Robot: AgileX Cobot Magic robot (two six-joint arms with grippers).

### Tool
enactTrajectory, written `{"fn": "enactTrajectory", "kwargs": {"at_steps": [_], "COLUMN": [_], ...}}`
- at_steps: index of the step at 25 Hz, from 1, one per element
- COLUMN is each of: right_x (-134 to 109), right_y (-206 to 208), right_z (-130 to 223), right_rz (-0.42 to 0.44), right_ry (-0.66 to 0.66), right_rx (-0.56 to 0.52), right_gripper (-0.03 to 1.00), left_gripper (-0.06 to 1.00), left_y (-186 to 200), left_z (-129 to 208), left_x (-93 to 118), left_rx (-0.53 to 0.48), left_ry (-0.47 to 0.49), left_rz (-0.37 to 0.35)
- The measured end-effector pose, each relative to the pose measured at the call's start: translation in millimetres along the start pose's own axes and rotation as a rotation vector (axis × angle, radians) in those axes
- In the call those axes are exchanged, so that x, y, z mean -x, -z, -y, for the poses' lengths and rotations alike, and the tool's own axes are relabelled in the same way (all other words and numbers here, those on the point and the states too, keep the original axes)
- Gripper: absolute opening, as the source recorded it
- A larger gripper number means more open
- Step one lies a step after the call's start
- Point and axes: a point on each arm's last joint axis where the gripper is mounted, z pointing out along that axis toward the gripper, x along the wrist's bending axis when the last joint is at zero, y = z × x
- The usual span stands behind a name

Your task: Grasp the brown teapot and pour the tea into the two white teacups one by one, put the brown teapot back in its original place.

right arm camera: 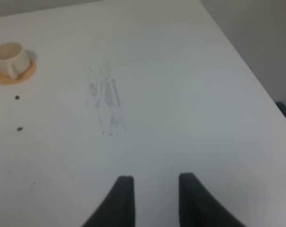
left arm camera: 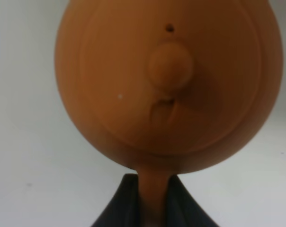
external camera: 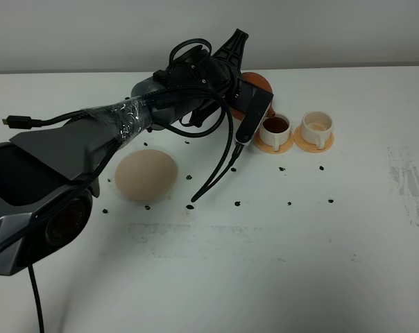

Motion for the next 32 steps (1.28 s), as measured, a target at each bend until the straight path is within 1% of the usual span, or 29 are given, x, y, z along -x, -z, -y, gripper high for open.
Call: {"fn": "enactTrajectory", "kwargs": {"at_steps": [7,9,11,14,16,20,22,24,25,27,28,31,32], "right_x": [0,0,0,0,0,0,0,0,0,0,0,0,0], "right_y": [0,0,0,0,0,0,0,0,0,0,0,0,0], "right_z": [0,0,0,0,0,0,0,0,0,0,0,0,0], "right_rz": [0.000,0.000,0.000,0.000,0.000,0.000,0.000,0.000,0.000,0.000,0.000,0.000,0.000], "right_ry": [0.000,0.000,0.000,0.000,0.000,0.000,0.000,0.000,0.000,0.000,0.000,0.000,0.000], "right_rx": [0.000,0.000,0.000,0.000,0.000,0.000,0.000,0.000,0.000,0.000,0.000,0.000,0.000], "right_gripper": [0.22,0.22,0.22,0.22,0.22,0.22,0.22,0.22,0.22,0.22,0.22,0.22,0.22], "left_gripper": [0.08,0.08,0.08,0.08,0.08,0.08,0.08,0.08,0.08,0.08,0.08,0.08,0.08], "left_y": [6,12,22,39,52,81,95,106,111,118,122,129,132], "left_z": [13,15,17,18,19,26,28,28,27,23,21,14,13], "left_x": [-3,-7,-11,-17,-20,-28,-31,-29,-24,-7,-2,26,32], "left_rx": [-0.014,0.005,0.025,0.057,0.064,0.026,0.009,0.007,0.008,0.026,0.042,0.054,0.053], "left_ry": [0.097,0.167,0.245,0.374,0.503,0.754,0.863,0.964,0.988,1.035,1.056,1.119,1.137], "left_rz": [0.018,0.033,0.064,0.135,0.194,0.289,0.325,0.353,0.372,0.412,0.417,0.487,0.505]}}
